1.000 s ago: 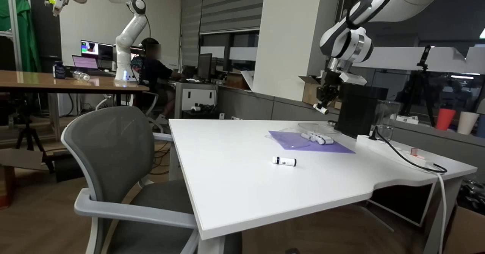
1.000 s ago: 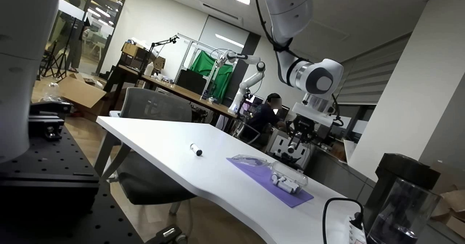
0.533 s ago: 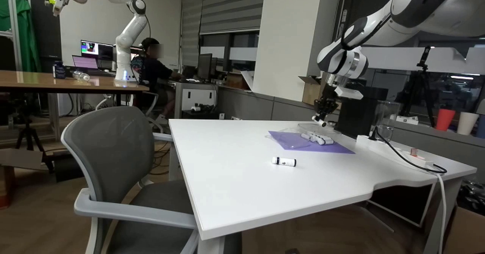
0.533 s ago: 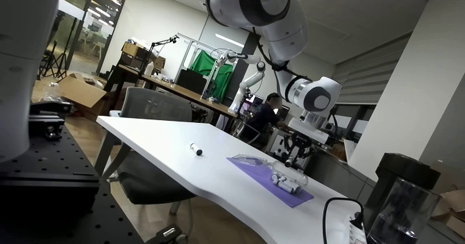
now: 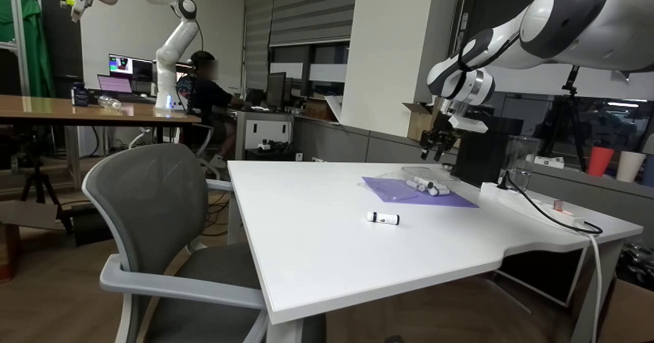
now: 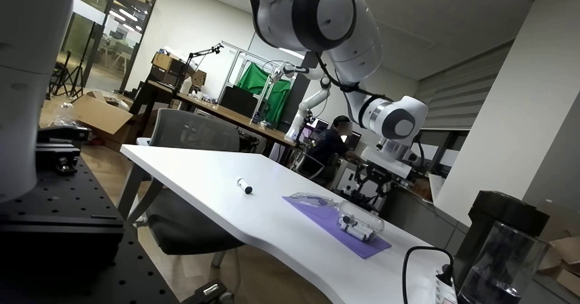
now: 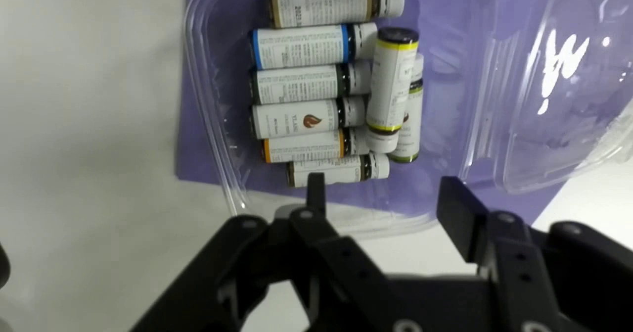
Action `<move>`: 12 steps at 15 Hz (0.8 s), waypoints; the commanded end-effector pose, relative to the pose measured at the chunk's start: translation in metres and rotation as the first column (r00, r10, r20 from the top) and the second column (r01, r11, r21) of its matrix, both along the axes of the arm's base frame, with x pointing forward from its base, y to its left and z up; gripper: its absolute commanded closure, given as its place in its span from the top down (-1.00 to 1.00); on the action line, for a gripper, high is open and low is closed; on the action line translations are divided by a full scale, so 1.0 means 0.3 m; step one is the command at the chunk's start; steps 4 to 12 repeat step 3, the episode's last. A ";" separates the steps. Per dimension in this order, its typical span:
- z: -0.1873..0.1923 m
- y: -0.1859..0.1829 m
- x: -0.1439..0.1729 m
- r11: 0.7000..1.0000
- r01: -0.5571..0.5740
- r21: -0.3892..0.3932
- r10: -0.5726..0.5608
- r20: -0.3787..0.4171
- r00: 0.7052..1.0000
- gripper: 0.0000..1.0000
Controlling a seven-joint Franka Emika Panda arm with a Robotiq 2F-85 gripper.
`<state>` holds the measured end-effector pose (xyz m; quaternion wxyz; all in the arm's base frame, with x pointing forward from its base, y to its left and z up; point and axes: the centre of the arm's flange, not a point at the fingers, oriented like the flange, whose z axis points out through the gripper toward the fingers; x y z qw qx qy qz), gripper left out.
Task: Take one bottle from the table and put it in the bowl
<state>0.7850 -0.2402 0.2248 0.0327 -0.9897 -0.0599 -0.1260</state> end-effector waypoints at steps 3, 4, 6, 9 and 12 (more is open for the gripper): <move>0.072 0.002 0.013 1.000 0.002 -0.023 -0.002 0.008 1.000 0.62; 0.072 0.002 0.013 1.000 0.002 -0.023 -0.002 0.008 1.000 0.62; 0.072 0.002 0.013 1.000 0.002 -0.023 -0.002 0.008 1.000 0.62; 0.072 0.002 0.013 1.000 0.002 -0.023 -0.002 0.008 1.000 0.62; 0.072 0.002 0.013 1.000 0.002 -0.023 -0.002 0.008 1.000 0.62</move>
